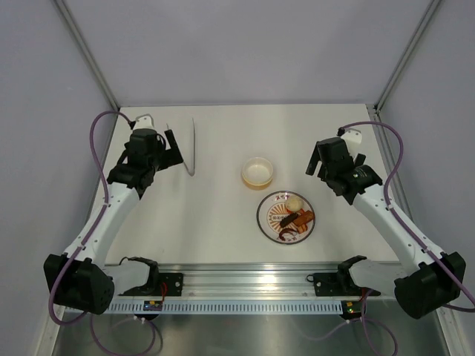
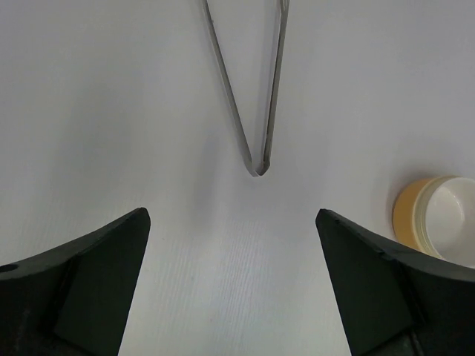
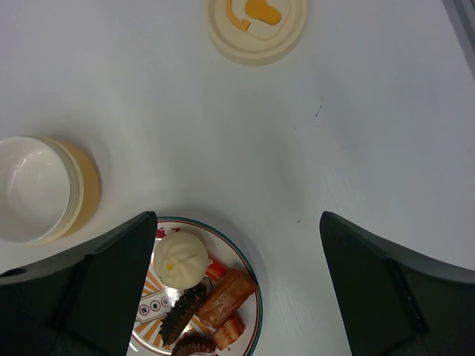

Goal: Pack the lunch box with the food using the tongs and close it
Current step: Pick up the clamp at the center of the board.

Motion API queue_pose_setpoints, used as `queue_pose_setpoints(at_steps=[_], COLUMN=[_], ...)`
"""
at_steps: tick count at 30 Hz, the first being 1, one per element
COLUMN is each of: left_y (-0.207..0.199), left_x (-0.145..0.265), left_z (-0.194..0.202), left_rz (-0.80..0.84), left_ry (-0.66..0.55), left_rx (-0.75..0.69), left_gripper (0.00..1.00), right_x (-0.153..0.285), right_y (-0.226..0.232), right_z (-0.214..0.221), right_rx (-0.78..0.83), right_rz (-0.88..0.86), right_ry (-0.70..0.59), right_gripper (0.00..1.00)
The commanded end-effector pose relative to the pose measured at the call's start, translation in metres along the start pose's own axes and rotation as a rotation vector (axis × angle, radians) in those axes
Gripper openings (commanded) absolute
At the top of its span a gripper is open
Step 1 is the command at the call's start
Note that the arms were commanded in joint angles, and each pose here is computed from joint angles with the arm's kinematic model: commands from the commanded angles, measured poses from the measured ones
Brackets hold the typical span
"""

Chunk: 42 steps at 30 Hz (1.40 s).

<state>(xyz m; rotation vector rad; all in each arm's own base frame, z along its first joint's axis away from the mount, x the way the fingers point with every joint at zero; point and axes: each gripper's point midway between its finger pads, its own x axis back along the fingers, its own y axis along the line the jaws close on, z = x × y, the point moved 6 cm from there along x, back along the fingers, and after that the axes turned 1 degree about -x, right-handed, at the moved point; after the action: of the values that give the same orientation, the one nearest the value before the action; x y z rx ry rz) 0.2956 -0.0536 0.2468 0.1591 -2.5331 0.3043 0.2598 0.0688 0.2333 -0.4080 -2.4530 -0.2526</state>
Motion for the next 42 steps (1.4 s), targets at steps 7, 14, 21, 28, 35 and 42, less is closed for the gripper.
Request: queue_pose_setpoints(at_steps=[7, 14, 21, 28, 35, 42], left_y=[0.008, -0.011, -0.022, -0.035, -0.049, -0.043], left_x=[-0.008, -0.041, -0.097, -0.149, -0.191, -0.219], left_z=[-0.005, -0.003, 0.005, 0.010, 0.020, 0.030], left_rz=[-0.086, -0.064, -0.153, -0.153, -0.103, -0.136], left_ry=[-0.048, 0.036, 0.195, 0.267, 0.332, 0.377], left_rx=[0.023, -0.015, -0.026, -0.086, -0.101, -0.081], left_gripper=[0.99, 0.99, 0.99, 0.99, 0.99, 0.99], right_x=[0.012, 0.018, 0.024, 0.027, 0.029, 0.028], right_y=[0.000, -0.002, -0.008, -0.010, -0.011, -0.013], right_z=[-0.012, -0.010, -0.008, -0.004, -0.001, 0.002], right_rx=[-0.042, -0.054, -0.070, -0.091, -0.105, -0.114], right_rz=[-0.048, -0.070, -0.063, -0.073, -0.078, -0.059], right_ry=[-0.055, -0.058, -0.060, -0.043, -0.041, -0.026], right_gripper=[0.99, 0.99, 0.99, 0.99, 0.99, 1.00])
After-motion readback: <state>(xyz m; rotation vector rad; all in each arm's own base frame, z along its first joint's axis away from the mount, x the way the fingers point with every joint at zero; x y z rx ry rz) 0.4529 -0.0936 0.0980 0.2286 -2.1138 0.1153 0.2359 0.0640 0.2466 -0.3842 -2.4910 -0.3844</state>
